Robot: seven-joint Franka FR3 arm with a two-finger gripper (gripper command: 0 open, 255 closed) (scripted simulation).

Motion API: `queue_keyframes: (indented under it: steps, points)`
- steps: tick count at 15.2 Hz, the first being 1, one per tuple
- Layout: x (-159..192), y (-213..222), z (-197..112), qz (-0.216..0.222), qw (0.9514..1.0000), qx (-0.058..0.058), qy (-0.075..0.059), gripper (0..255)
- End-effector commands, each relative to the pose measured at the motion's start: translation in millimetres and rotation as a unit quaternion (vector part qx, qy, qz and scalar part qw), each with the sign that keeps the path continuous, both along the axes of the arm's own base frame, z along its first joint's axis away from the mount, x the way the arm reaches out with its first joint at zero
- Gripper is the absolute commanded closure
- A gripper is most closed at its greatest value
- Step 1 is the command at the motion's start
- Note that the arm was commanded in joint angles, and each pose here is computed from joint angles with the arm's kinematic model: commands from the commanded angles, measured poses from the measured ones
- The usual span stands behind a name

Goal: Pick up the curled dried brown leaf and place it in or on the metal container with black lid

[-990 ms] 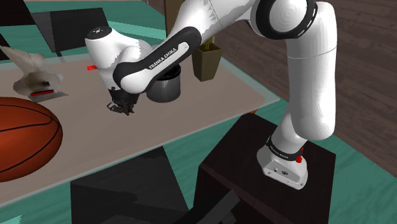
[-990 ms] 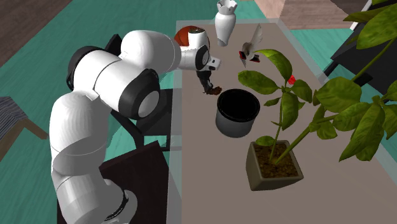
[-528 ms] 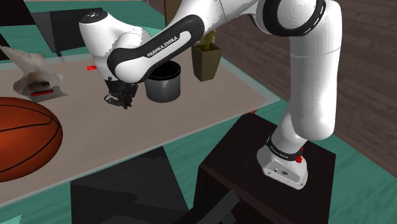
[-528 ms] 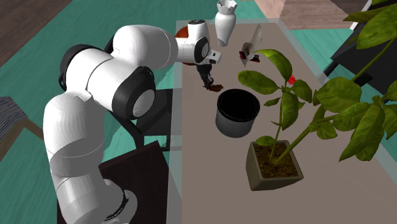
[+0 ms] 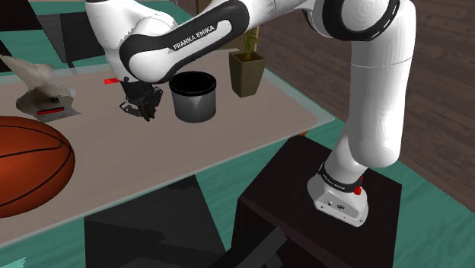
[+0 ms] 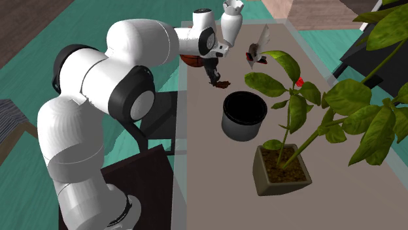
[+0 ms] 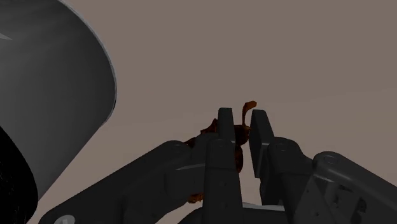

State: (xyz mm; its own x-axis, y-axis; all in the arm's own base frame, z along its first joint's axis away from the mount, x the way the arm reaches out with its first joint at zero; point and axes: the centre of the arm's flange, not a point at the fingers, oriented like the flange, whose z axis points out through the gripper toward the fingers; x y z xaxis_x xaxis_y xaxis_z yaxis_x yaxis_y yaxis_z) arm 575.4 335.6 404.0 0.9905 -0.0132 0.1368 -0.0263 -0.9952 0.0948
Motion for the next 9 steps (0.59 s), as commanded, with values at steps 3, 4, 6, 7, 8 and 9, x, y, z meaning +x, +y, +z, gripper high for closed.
queue_keyframes:
  steps: [3, 4, 6, 7, 8, 9]
  points:
    - [0, 0, 23, 0.0, 1.0, 0.0, 0.0, 255]
    - [0, 0, 28, 0.0, 1.0, 0.0, 0.0, 255]
    - [0, 0, 39, 0.0, 1.0, 0.0, 0.0, 255]
    - [0, 0, 44, 0.0, 1.0, 0.0, 0.0, 255]
    - [0, 0, 49, 0.0, 1.0, 0.0, 0.0, 255]
    - [0, 0, 54, 0.0, 1.0, 0.0, 0.0, 255]
